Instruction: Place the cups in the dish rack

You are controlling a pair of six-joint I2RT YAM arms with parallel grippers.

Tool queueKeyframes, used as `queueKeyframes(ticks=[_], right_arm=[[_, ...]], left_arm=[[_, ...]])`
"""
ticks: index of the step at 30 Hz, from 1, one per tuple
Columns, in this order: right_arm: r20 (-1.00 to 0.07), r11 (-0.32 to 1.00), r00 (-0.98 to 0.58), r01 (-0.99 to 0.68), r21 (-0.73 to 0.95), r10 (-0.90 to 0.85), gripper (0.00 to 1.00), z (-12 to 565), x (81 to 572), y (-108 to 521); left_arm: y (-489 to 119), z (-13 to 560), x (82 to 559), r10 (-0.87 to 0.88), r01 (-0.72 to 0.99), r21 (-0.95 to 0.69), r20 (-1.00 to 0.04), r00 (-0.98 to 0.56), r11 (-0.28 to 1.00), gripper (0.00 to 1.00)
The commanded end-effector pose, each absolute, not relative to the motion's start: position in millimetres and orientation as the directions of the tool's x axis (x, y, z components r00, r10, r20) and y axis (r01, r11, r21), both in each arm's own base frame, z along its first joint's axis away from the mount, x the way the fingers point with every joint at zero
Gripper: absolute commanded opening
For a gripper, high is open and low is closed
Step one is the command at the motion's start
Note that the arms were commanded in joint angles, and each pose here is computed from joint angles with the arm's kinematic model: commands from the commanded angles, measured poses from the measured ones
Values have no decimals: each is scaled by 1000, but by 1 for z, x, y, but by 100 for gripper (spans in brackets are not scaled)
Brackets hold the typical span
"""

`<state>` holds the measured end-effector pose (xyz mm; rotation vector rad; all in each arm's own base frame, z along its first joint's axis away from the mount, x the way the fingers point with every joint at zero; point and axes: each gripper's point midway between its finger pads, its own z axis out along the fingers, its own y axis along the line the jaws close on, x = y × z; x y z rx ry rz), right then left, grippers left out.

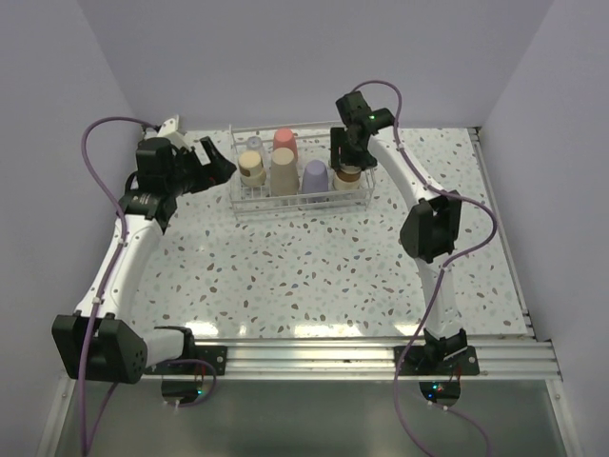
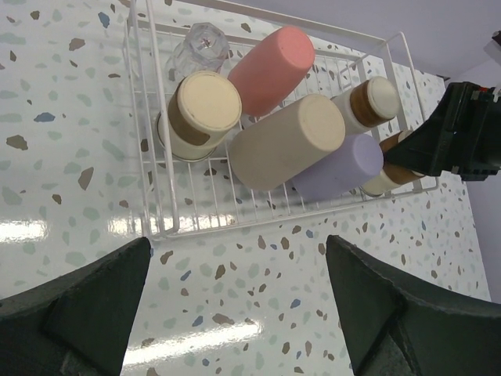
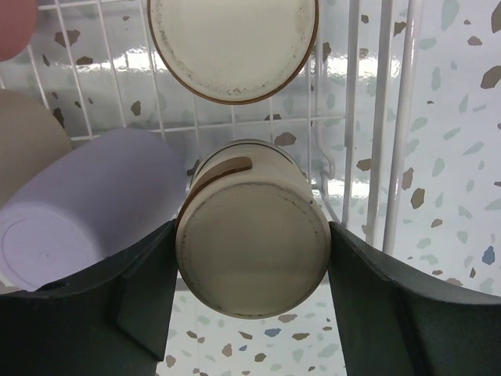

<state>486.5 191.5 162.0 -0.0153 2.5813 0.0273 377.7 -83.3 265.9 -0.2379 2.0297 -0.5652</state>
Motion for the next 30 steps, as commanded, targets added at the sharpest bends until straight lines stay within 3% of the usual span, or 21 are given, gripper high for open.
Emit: queueKeyframes(ticks=[1, 15, 22, 25, 30], right_arm=[[-595, 1000, -803, 11, 24, 23, 0, 172, 499, 190], [-624, 997, -777, 59, 50, 78, 0, 159, 509, 192], [-634, 998, -770, 45, 51, 67, 58, 161, 508, 192], [-642, 998, -764, 39, 55, 65, 74, 168, 508, 192], [-667, 997, -742, 33, 64, 68, 89, 190, 506, 190]], left_arm=[[-87, 280, 385, -386, 110, -488, -792, -472, 866, 96], [-90, 277, 386, -375, 112, -482, -789, -486, 869, 95], [-90, 278, 387, -375, 108, -481, -788, -489, 870, 95], [-88, 281, 386, -374, 103, -475, -794, -479, 874, 95], [-86, 284, 384, -374, 99, -468, -801, -469, 878, 95]])
